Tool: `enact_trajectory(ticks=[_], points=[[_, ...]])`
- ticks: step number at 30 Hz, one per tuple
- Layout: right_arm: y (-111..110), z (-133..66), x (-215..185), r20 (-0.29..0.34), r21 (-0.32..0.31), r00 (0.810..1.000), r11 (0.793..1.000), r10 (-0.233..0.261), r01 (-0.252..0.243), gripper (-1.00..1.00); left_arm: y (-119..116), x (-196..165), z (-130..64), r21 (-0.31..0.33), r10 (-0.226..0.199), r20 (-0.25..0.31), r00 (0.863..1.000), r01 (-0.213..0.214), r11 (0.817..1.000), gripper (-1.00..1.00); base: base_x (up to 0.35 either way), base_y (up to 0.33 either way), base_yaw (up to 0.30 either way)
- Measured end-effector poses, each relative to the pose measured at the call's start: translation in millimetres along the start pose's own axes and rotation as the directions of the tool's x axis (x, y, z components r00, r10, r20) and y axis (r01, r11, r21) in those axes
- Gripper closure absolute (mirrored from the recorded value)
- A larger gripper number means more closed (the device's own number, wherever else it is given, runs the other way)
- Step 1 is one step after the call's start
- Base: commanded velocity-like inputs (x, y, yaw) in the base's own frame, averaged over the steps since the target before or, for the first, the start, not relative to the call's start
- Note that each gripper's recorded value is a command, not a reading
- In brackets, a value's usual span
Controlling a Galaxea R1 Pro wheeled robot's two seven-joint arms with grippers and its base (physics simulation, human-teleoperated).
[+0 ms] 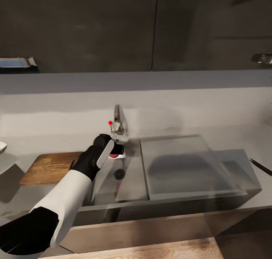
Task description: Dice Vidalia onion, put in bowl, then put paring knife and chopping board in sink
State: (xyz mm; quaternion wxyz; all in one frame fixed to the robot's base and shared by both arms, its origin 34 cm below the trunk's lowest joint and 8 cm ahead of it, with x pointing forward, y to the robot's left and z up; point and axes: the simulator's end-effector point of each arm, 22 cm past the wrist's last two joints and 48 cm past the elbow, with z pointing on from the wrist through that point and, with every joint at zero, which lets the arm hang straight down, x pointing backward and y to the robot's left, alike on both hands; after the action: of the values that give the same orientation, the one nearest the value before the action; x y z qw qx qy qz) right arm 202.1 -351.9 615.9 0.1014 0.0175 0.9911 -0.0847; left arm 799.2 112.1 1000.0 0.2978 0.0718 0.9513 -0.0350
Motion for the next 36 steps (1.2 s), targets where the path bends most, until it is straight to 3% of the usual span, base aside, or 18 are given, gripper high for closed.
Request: enact_trajectory(ticks=[12, 19, 28, 36], points=[[1, -0.4, -7, 0.019, -0.001, 1.000, 1.000, 0.003, -0.003, -1.00, 0, -9, -12.4, -0.001, -0.001, 0.023, 1.000, 0.001, 1.000, 1.00, -0.047, 0.246, 0.000], [0, -0.5, -13, 0.034, -0.001, 0.999, 1.000, 0.004, -0.004, -1.00, -8, -39, -37.4, 0.016, 0.005, 0.109, 0.994, -0.007, 1.000, 1.00, -0.001, 0.300, 0.000], [-4, -0.3, -17, 0.047, 0.004, 0.999, 1.000, 0.002, -0.003, -1.00, -8, -40, -39.2, 0.015, 0.007, 0.114, 0.993, -0.008, 1.000, 1.00, 0.000, 0.240, 0.000], [-2, -0.4, -16, 0.046, 0.002, 0.999, 1.000, 0.003, -0.003, -1.00, -8, -40, -39.3, 0.016, 0.007, 0.115, 0.993, -0.008, 1.000, 1.00, 0.000, 0.045, 0.000]])
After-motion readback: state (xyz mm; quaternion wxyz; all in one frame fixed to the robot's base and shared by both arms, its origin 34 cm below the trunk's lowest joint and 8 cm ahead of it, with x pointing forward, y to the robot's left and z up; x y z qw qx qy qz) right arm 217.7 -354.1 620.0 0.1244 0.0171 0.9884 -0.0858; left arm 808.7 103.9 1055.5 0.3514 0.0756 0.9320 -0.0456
